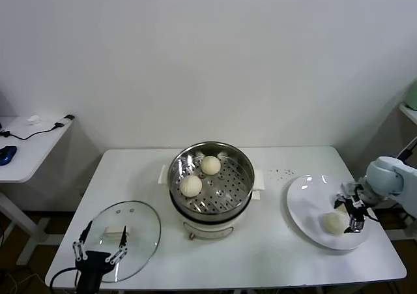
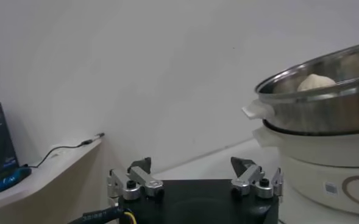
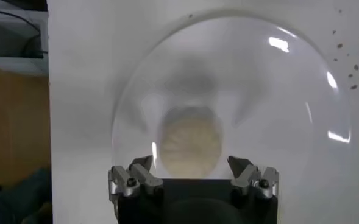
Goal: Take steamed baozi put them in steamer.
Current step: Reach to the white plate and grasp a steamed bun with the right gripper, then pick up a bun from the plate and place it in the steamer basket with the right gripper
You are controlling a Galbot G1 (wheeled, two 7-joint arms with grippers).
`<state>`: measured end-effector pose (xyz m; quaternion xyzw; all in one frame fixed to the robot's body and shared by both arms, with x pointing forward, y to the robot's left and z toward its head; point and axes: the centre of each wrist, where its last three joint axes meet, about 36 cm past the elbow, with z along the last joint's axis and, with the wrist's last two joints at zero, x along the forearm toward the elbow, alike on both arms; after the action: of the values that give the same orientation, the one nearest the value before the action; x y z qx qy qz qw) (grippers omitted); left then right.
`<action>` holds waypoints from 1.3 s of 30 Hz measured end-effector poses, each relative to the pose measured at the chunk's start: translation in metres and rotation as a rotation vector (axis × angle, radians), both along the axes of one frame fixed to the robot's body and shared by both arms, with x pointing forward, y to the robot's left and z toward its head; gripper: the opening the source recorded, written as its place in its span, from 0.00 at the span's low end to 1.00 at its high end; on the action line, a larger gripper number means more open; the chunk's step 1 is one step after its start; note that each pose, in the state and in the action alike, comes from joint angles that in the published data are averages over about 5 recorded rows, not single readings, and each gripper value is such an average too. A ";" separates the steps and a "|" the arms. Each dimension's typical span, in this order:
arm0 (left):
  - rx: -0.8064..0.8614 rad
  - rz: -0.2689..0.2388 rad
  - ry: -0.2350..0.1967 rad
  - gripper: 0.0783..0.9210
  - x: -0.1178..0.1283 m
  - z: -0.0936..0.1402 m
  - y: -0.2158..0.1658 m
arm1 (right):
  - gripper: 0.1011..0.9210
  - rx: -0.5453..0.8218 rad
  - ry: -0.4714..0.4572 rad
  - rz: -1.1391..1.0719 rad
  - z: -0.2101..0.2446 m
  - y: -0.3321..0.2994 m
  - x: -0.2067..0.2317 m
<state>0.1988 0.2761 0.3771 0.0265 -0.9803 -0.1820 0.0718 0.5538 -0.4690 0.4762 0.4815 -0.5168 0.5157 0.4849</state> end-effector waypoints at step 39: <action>0.020 -0.010 0.014 0.88 -0.001 -0.004 0.001 | 0.57 0.019 0.026 0.112 0.012 0.023 0.041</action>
<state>0.1977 0.2767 0.3728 0.0209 -0.9781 -0.1922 0.0776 0.5952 -0.4458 0.4883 0.5210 -0.4873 0.5308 0.4575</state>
